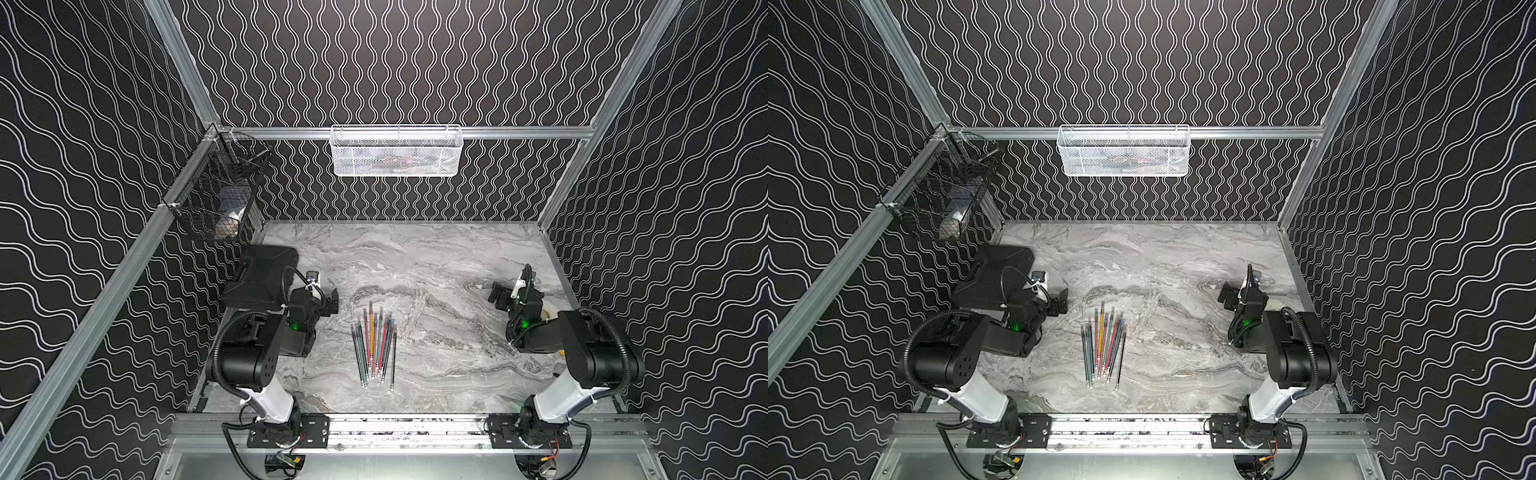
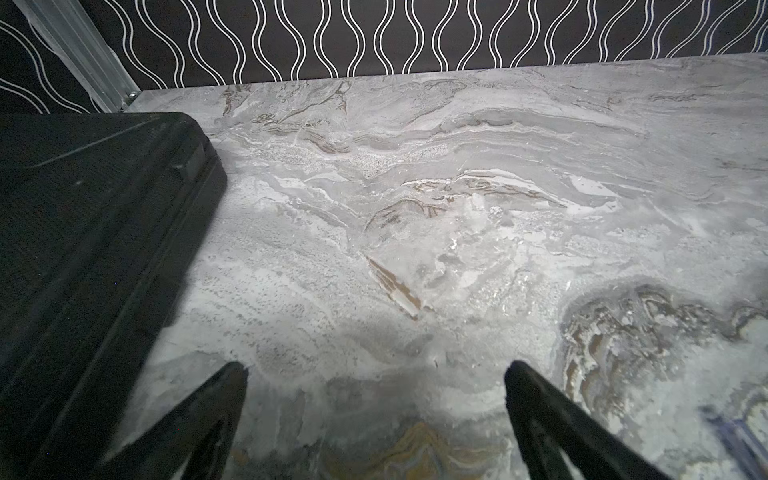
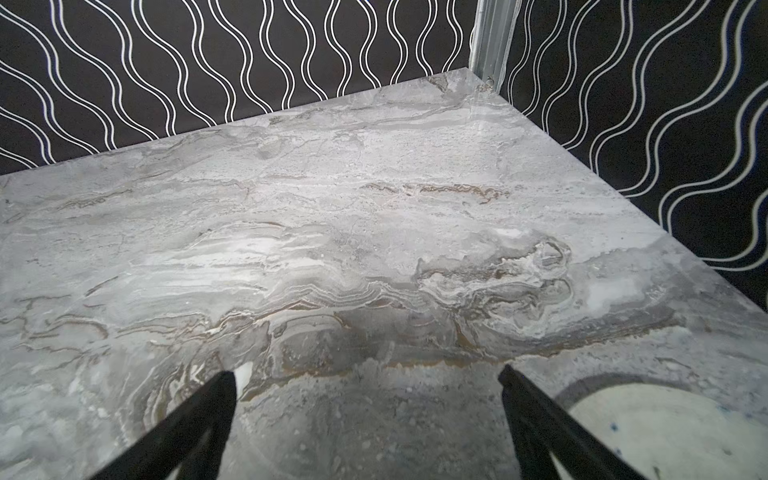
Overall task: Remove the protective cover of the pencils
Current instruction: Pick up the pencil from the center of the board.
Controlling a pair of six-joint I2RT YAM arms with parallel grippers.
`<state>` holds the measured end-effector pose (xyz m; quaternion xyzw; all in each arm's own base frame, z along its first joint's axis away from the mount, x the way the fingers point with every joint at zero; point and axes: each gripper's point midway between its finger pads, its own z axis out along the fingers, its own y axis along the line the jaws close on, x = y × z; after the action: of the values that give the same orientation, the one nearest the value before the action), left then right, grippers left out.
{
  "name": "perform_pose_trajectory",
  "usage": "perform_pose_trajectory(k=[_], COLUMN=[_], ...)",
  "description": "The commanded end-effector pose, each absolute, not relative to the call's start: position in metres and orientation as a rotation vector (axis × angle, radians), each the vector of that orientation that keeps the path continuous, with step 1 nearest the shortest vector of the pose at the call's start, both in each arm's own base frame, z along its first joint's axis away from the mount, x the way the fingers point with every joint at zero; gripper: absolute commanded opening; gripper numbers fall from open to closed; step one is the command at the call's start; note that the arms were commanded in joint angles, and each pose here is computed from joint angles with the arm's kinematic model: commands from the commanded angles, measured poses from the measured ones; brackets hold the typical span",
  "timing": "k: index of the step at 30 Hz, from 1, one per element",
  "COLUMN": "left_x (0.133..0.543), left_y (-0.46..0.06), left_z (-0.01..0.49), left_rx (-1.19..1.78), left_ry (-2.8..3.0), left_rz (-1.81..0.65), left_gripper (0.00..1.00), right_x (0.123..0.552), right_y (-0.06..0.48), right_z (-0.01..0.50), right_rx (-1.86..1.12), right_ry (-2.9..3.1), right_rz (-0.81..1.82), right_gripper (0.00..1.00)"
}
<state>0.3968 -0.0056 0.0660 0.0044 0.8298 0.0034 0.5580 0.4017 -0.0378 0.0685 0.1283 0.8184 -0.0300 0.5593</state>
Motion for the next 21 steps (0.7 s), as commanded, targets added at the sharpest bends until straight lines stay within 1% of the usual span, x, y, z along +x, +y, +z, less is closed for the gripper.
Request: perform_pose_trajectory(k=[1,21], left_x=[0.4005,0.4005], left_y=[-0.006,-0.0058], left_z=[0.0766,0.0765], left_rx=[0.02,0.018], left_ry=[1.913,1.913], left_rz=[0.007,0.007], left_gripper=[1.0,1.0], right_x=[0.4036,0.4036], right_y=[-0.0368,-0.0366], right_z=[0.0745,0.0744], right_rx=[0.29,0.285], right_ry=[1.905,1.906], right_rz=[-0.068,-0.069], right_gripper=[0.99,0.99])
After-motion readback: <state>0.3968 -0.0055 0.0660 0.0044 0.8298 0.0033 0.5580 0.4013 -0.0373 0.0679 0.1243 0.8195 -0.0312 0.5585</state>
